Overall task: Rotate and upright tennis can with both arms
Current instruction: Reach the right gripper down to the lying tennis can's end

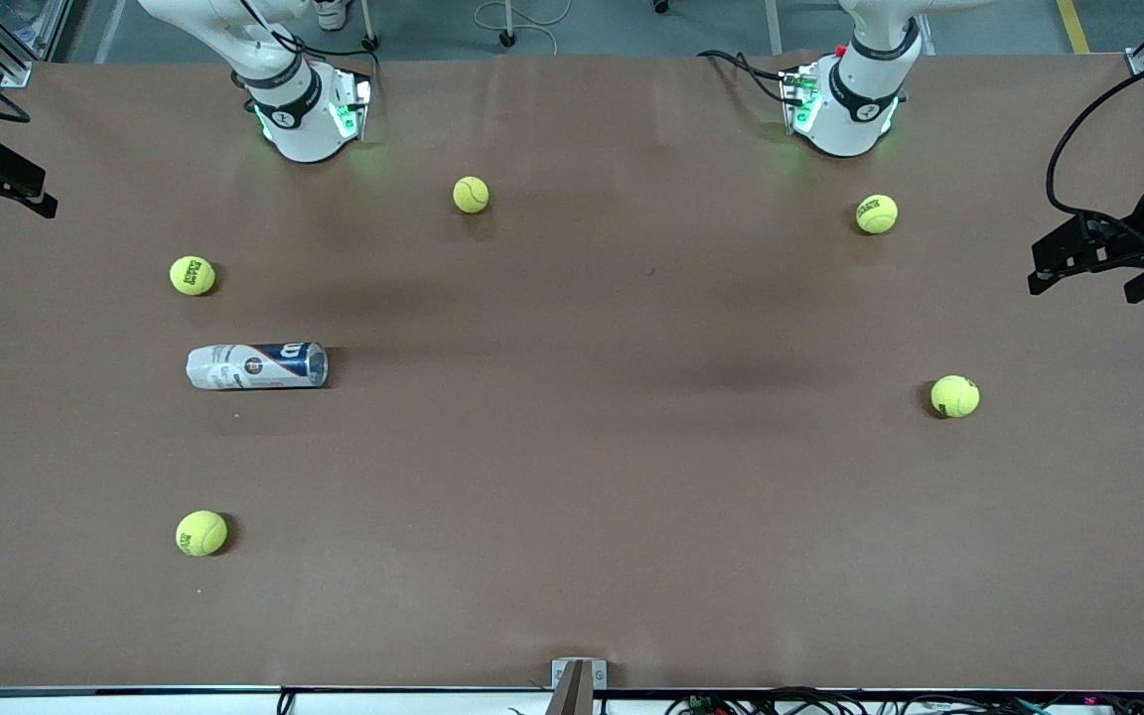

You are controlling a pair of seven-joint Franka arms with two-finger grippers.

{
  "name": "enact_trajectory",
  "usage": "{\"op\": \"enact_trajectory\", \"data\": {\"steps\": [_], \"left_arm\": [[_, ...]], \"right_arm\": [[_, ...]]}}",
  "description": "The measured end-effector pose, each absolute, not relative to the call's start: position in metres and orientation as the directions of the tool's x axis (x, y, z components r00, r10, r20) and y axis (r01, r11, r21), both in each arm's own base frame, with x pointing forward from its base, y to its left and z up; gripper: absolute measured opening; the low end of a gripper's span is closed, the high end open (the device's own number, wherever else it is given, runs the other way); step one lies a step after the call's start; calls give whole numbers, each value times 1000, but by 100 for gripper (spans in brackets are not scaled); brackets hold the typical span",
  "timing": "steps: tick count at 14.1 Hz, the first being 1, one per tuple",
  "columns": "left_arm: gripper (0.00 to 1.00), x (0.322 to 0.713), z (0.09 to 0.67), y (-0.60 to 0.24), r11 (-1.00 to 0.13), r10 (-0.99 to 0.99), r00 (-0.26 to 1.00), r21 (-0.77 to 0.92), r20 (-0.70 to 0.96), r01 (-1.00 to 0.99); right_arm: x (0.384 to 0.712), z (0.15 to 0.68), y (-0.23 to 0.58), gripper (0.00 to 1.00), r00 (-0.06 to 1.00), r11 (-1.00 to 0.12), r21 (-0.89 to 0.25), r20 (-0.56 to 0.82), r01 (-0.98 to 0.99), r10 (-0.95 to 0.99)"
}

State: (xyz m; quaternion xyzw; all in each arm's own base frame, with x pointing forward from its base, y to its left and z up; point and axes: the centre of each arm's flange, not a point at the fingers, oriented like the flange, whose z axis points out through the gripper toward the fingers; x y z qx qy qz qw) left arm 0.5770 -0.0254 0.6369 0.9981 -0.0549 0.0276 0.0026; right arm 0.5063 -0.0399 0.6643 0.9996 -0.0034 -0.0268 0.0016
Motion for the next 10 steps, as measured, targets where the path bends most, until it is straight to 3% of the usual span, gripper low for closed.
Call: {"op": "enact_trajectory", "data": {"steps": [10], "left_arm": [[100, 577, 637, -25, -994, -109, 993, 2, 55, -109]], "right_arm": [[506, 665, -37, 100, 999, -999, -32, -50, -5, -4]]}}
